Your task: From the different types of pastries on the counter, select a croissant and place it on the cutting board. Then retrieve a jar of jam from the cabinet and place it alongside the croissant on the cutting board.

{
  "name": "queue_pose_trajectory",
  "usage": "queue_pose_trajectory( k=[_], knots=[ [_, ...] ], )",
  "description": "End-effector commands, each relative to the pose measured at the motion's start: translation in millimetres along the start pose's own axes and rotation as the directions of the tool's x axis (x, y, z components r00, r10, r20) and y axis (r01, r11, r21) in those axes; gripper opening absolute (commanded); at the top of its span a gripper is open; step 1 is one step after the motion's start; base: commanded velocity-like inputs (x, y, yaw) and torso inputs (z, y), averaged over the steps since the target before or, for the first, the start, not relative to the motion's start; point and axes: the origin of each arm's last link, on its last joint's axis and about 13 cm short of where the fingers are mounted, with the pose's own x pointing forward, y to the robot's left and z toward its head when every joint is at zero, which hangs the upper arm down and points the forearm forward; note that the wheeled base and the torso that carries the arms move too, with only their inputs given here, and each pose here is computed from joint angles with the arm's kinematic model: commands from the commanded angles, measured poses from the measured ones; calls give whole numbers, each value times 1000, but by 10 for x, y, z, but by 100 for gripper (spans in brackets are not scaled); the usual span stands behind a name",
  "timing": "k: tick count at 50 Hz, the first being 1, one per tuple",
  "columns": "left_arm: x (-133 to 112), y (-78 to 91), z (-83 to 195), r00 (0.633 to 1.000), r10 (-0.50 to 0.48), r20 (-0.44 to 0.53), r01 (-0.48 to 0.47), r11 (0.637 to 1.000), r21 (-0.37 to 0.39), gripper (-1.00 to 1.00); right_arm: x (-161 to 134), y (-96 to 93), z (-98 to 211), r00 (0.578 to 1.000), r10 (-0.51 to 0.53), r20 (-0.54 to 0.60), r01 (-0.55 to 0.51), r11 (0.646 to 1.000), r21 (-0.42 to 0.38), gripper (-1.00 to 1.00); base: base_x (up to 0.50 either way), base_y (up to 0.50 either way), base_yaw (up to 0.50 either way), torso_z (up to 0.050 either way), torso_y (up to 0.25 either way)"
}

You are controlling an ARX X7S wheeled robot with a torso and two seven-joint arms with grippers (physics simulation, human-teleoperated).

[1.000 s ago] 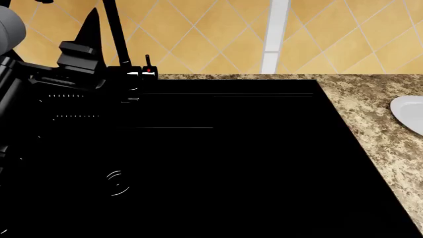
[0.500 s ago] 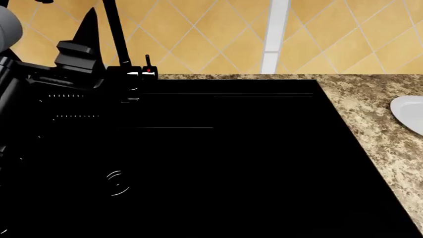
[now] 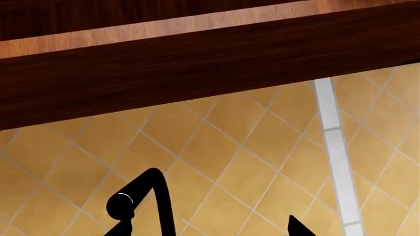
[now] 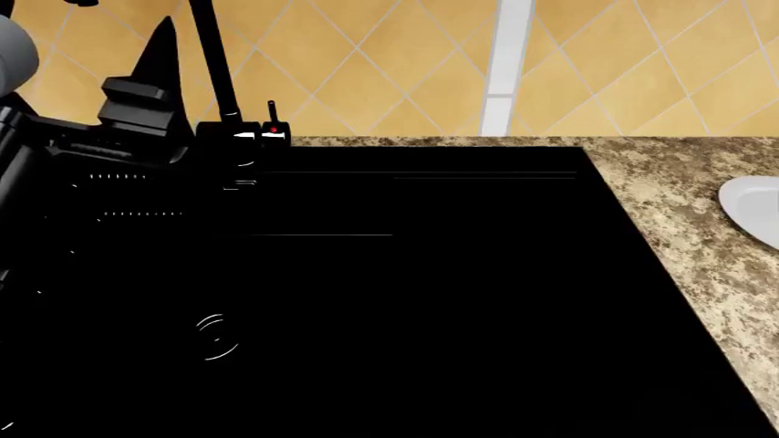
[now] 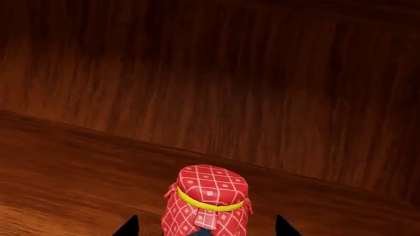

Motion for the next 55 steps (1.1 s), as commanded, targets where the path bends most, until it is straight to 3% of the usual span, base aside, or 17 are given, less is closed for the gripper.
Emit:
queue_pose_trajectory(
  k=[1, 25, 29, 38, 39, 43, 44, 52, 53, 55],
  knots=[
    [0, 7, -9, 1000, 1, -1, -1, 1000, 0, 100, 100, -34, -126, 999, 0, -37, 2, 999, 42, 100, 0, 0, 0, 0, 0],
    [0, 10, -14, 1000, 1, -4, -1, 1000, 2, 100, 201, -196, -303, 989, -127, -81, 136, 984, 116, 100, 3, 1, 2, 0, 0],
    [2, 10, -17, 1000, 1, -3, -1, 1000, 1, 100, 213, -176, -329, 992, -93, -88, 104, 985, 140, 100, 0, 0, 0, 0, 0],
    [-3, 22, -24, 1000, 5, -5, -5, 1000, 1, 100, 258, -122, -448, 993, 35, -116, -1, 960, 280, 100, 0, 0, 0, 0, 0],
    [-3, 23, -25, 1000, 5, -5, -5, 1000, 0, 100, 261, -120, -463, 992, 44, -122, -7, 957, 289, -100, 0, 0, 0, 0, 0],
    [2, 26, -31, 1000, 6, -5, -6, 1000, 0, 100, 265, -111, -502, 987, 76, -142, -28, 949, 313, -100, 0, 0, 0, 0, 0],
    [3, 26, -30, 1000, 6, -5, -6, 1000, 0, 100, 265, -108, -510, 986, 84, -147, -33, 948, 316, 100, 0, 0, 0, 0, 0],
    [10, 26, -26, 1000, 5, -4, -5, 1000, 0, 100, 284, -99, -603, 977, 94, -193, -33, 954, 299, 100, 0, 0, 0, 0, 0],
    [10, 28, -27, 1000, 6, -4, -6, 1000, -1, 100, 290, -100, -620, 976, 92, -200, -29, 954, 298, -100, 0, 0, 0, 0, 0],
    [7, 29, -28, 1000, 6, -4, -6, 1000, -1, 100, 297, -106, -646, 974, 85, -210, -20, 956, 294, -100, 0, 0, 0, 0, 0]
  ],
)
